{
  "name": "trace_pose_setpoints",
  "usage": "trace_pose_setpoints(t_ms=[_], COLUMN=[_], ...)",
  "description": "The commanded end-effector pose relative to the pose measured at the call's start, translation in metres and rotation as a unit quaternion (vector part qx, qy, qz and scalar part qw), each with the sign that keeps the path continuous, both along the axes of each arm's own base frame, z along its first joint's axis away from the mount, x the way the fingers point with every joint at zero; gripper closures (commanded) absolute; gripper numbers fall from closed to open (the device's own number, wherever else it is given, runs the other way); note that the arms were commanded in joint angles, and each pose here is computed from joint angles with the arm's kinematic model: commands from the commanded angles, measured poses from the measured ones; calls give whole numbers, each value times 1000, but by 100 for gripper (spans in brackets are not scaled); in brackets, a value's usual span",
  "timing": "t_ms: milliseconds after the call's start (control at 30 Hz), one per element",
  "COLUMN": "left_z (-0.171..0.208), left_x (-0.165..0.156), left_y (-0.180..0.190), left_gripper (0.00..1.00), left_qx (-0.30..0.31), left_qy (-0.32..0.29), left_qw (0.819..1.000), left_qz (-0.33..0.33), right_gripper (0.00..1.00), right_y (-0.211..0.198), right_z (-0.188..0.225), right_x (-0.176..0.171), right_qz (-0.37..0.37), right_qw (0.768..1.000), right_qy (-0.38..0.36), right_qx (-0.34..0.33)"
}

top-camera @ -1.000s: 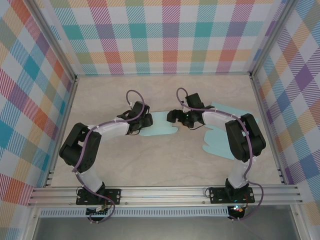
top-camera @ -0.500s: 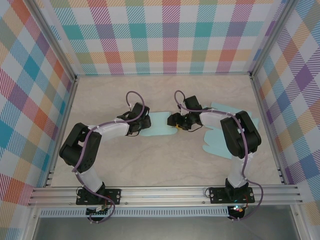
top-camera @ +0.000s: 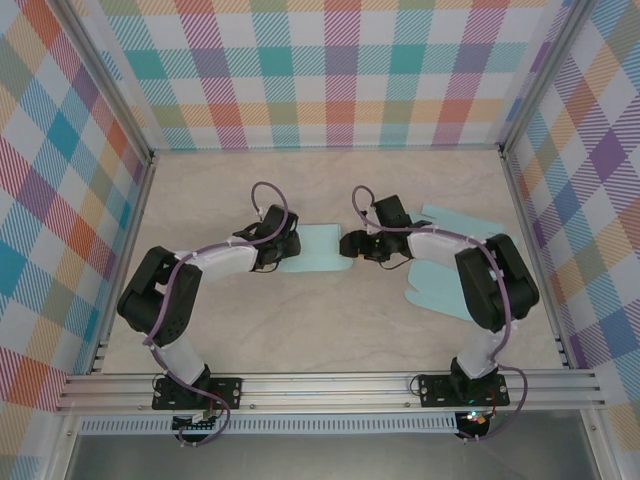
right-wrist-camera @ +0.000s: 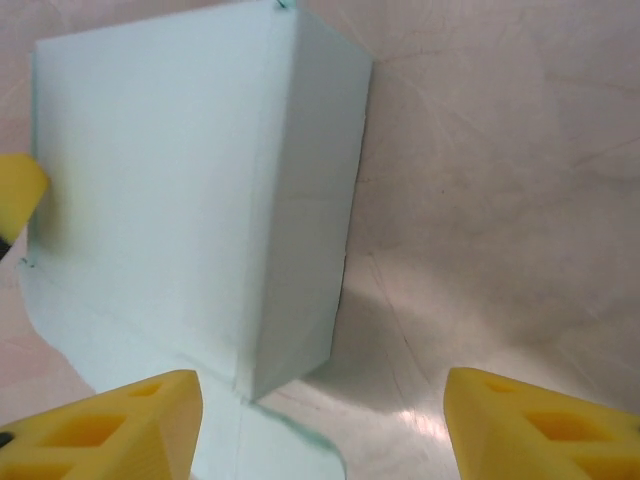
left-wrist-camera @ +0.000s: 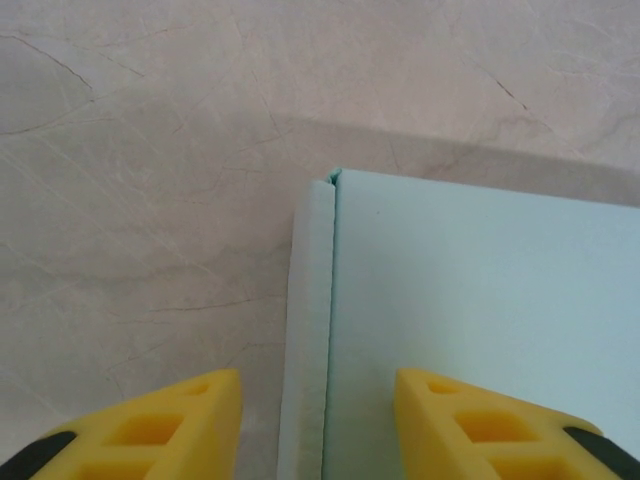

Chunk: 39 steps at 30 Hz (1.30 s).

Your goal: Fold the paper box

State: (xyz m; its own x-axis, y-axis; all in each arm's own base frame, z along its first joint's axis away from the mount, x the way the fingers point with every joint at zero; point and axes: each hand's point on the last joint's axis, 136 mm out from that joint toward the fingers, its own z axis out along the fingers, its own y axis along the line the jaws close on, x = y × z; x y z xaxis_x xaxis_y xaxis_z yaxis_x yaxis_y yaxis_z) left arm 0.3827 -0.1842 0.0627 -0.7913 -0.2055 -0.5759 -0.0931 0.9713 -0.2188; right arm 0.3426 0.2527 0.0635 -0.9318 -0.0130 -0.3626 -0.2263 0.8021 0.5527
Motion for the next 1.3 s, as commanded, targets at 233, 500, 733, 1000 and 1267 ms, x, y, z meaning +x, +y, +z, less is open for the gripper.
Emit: trace_pose_setpoints(t_ms=[233, 500, 733, 1000, 1267], left_z=[82, 121, 147, 153, 148], left_x=[-17, -72, -111, -122, -121], left_y=[29, 114, 155, 165, 164], left_gripper=[30, 0, 0, 0, 0], left_qx=[-16, 20, 22, 19, 23], left_qy=[-79, -154, -203, -222, -213], left_qw=[997, 976, 957, 950, 953], left_qz=[20, 153, 205, 217, 214], right_gripper=[25, 19, 15, 13, 24], right_y=[14, 55, 82, 102, 120], right_z=[44, 32, 13, 3, -12], right_x=[-37, -55, -48, -26, -11], right_qz=[141, 235, 268, 266, 287], right_qw=[914, 826, 770, 732, 694], right_qy=[-278, -389, -431, -469, -489], right_qx=[-260, -334, -386, -417, -443])
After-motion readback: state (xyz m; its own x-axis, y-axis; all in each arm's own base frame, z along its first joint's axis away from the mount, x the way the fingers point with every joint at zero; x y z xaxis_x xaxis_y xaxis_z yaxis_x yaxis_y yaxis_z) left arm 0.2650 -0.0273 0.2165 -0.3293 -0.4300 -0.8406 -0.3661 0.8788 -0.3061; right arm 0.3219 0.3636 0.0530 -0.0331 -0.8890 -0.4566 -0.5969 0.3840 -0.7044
